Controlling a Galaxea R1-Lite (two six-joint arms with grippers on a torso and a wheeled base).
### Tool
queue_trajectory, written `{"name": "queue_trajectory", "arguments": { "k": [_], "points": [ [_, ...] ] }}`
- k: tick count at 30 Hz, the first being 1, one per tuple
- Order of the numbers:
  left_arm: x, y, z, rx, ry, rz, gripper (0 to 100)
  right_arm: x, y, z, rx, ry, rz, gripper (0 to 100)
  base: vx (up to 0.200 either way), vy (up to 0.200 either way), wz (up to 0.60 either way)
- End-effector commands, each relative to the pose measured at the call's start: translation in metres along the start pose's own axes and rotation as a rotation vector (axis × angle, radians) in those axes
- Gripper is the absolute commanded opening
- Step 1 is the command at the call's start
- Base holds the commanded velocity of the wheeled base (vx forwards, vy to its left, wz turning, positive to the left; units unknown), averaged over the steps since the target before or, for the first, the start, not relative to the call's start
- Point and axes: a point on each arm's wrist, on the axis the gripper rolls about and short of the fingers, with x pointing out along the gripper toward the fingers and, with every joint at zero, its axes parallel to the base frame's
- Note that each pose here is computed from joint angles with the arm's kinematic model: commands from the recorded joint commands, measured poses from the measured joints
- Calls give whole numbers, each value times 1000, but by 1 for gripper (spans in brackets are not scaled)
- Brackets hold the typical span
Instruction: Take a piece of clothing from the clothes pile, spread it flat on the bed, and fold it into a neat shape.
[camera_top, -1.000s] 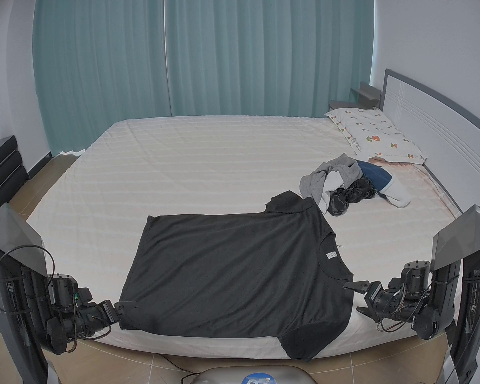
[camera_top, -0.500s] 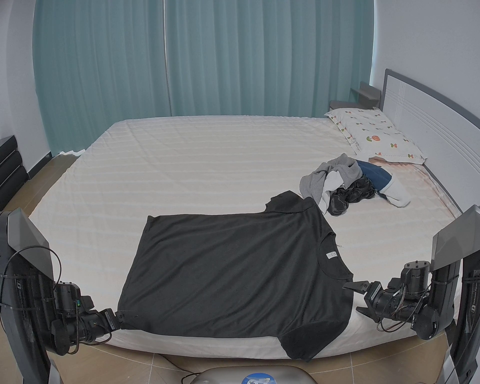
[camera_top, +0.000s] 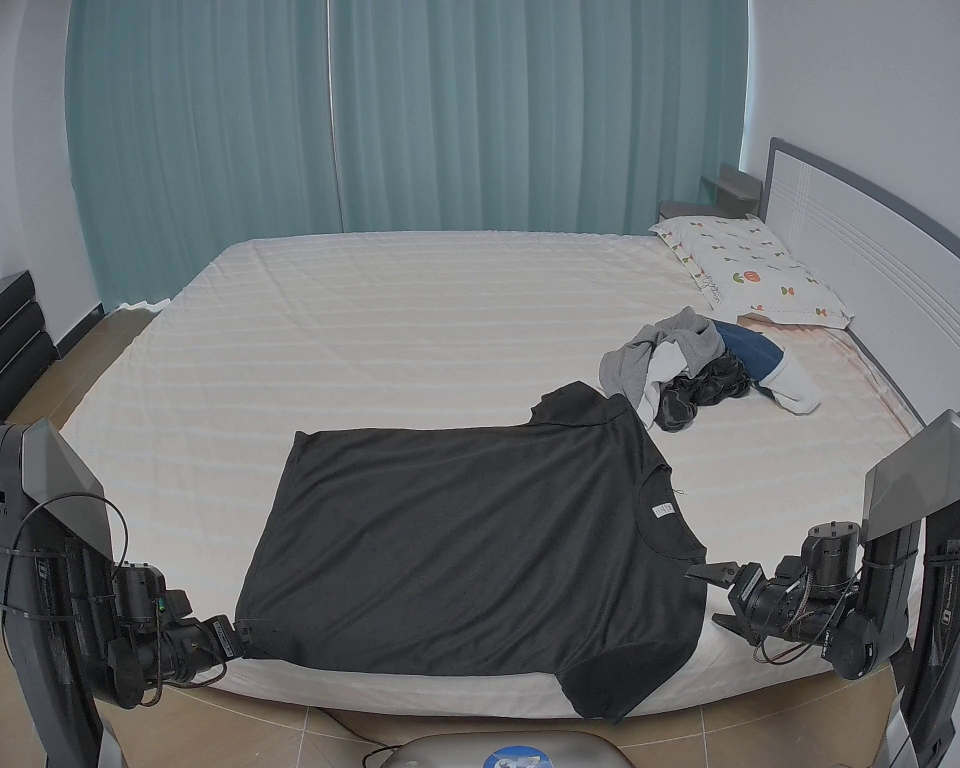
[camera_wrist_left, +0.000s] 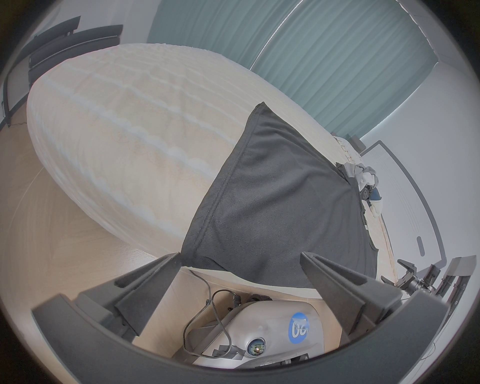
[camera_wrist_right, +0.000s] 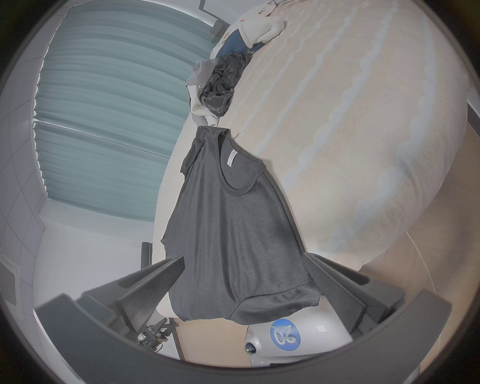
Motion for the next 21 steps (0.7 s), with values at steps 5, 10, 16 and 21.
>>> {"name": "queue_trajectory", "arguments": {
  "k": [5, 10, 16, 21],
  "points": [
    [5, 2, 0, -1, -5, 23, 100, 1, 1, 0, -4, -3, 9, 100, 0, 0, 0],
    [6, 1, -1, 5, -2, 21, 100, 1, 1, 1, -6, -5, 10, 100, 0, 0, 0],
    [6, 1, -1, 7, -4, 28, 100, 1, 1, 0, -5, -4, 8, 100, 0, 0, 0],
    [7, 2, -1, 7, -13, 64, 100, 1, 1, 0, -6, -3, 9, 100, 0, 0, 0]
  ]
}}
